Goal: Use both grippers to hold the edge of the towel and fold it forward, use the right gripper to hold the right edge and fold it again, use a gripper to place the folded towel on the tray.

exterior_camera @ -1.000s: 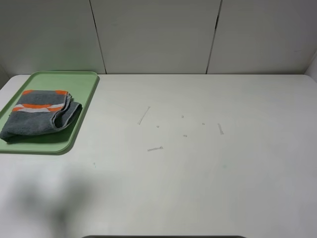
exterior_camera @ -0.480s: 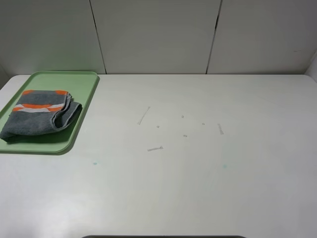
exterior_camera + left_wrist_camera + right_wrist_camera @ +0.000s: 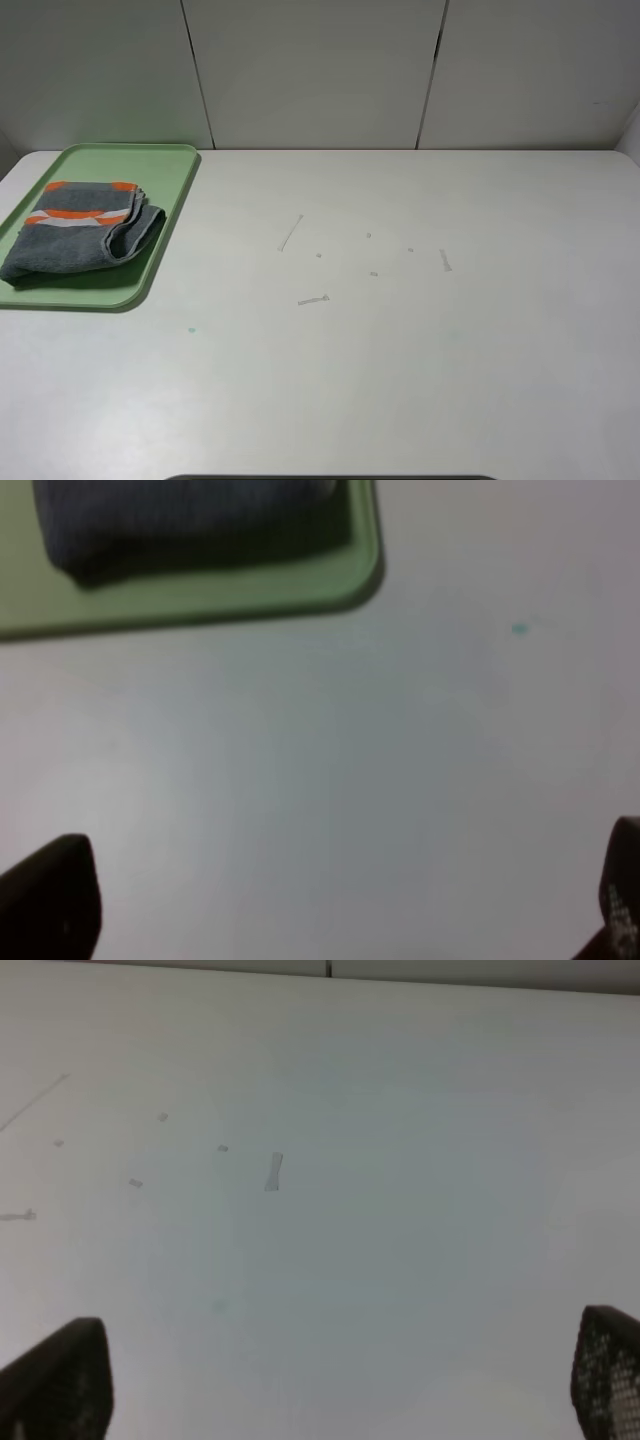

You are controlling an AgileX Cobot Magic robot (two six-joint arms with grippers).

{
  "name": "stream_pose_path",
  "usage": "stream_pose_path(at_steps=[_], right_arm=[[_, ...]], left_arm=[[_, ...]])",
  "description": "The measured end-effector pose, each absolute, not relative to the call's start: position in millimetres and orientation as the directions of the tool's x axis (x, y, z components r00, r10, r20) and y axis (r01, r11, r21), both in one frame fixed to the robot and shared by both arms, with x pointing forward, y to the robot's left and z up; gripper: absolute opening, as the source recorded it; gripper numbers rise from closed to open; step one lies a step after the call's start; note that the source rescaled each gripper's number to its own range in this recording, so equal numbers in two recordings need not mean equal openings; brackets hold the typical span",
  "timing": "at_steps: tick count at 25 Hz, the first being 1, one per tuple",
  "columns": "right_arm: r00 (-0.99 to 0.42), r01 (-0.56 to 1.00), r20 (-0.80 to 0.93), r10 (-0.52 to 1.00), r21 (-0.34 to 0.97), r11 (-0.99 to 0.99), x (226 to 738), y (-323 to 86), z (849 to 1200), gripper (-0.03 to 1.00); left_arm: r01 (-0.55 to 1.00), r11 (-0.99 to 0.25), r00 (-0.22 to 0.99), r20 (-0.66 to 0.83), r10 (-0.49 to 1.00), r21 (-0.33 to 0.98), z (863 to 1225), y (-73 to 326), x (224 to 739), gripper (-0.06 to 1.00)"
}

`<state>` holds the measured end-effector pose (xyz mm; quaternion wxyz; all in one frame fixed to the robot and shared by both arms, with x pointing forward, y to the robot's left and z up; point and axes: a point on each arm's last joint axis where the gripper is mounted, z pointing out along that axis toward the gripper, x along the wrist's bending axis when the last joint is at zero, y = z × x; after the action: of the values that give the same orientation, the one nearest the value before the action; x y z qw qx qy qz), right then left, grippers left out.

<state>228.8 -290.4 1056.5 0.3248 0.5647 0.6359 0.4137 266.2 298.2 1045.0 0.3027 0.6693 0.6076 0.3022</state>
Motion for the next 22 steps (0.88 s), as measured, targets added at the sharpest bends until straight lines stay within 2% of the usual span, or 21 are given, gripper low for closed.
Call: stream_pose_path(at_steps=[7, 22], right_arm=[[-0.151, 0.45, 0.054, 0.987, 0.893, 0.02, 228.8, -290.4, 1056.5, 1.0], [-0.151, 0.45, 0.054, 0.987, 0.893, 0.02, 228.8, -290.4, 1056.5, 1.0]], left_arm=[[0.463, -0.102, 0.113, 0.056, 0.992, 0.88, 1047.1, 295.3, 235.7, 1.0], [0.464, -0.094, 0.11, 0.048, 0.993, 0.881, 1046.5, 295.2, 235.0, 0.99]])
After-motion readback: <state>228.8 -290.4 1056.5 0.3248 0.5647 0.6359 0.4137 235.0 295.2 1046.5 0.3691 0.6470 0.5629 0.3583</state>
